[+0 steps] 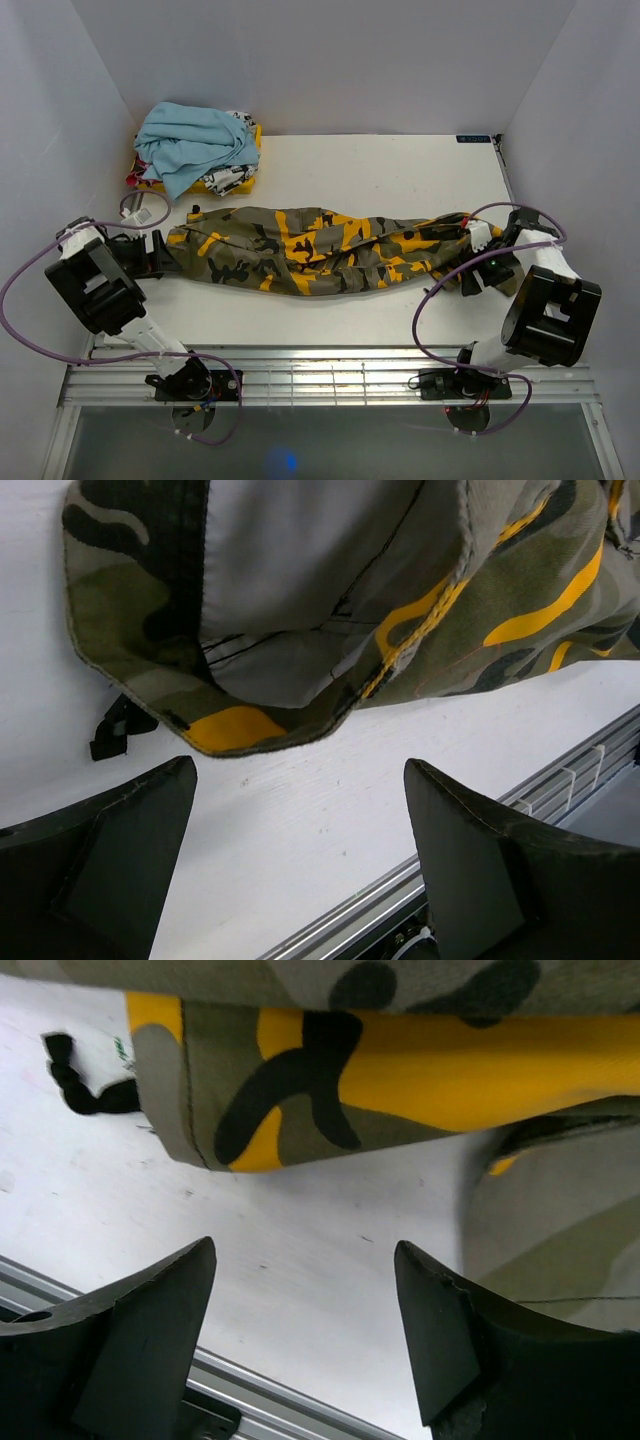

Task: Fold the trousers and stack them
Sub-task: Flatten the trousers out

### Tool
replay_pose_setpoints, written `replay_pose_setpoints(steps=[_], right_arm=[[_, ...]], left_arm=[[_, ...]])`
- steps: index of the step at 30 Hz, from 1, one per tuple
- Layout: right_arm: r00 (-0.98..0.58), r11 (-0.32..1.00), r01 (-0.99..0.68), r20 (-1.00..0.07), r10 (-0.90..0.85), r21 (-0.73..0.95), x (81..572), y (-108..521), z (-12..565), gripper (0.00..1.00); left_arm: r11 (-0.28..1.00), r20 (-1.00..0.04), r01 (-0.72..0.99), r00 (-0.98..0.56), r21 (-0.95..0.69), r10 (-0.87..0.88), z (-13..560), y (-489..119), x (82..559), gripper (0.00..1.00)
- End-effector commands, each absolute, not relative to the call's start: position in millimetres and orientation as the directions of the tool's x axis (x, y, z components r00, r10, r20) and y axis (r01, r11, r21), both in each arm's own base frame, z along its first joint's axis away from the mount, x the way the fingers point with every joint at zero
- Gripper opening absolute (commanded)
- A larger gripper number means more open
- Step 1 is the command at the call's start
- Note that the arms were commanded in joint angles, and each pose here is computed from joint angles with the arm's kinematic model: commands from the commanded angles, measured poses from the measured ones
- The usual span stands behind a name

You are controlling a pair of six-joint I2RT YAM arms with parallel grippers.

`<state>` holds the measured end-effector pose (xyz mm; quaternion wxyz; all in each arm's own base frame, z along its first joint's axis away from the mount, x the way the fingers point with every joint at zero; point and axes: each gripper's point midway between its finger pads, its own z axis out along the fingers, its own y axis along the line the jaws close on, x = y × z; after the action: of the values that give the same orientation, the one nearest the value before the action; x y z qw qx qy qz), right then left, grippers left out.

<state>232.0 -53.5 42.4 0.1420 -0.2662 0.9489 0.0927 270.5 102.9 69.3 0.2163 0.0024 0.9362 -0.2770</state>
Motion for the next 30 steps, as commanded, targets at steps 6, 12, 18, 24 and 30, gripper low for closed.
replay_pose_setpoints(steps=[6,12,18,24,30], right_arm=[[-0.903,0.894,-0.336,-0.373,-0.214,0.298,236.5,-18.5,46.2,0.79],[-0.929,0.889,-0.298,-0.319,-0.187,0.348,242.6,-18.4,28.8,0.73],[-0.932,0.897,-0.281,-0.320,-0.170,0.342,250.0,-20.9,16.7,0.32],[-0.900,0.898,-0.331,-0.382,-0.209,0.290,256.3,-27.7,41.2,0.08],[-0.845,0.910,-0.380,-0.464,-0.267,0.169,266.9,-55.5,85.7,0.08]], left_arm=[[0.786,-0.539,0.215,-0.824,-0.580,-0.173,76.2,90.1,284.1,0.93],[0.807,-0.647,0.324,-0.757,-0.494,-0.092,71.2,93.4,291.1,0.91],[0.819,-0.777,0.461,-0.628,-0.341,0.030,82.3,104.3,305.6,0.89],[0.810,-0.791,0.480,-0.611,-0.336,0.034,80.8,116.7,320.4,0.83],[0.772,-0.802,0.514,-0.597,-0.374,0.009,91.3,105.7,316.0,0.47]])
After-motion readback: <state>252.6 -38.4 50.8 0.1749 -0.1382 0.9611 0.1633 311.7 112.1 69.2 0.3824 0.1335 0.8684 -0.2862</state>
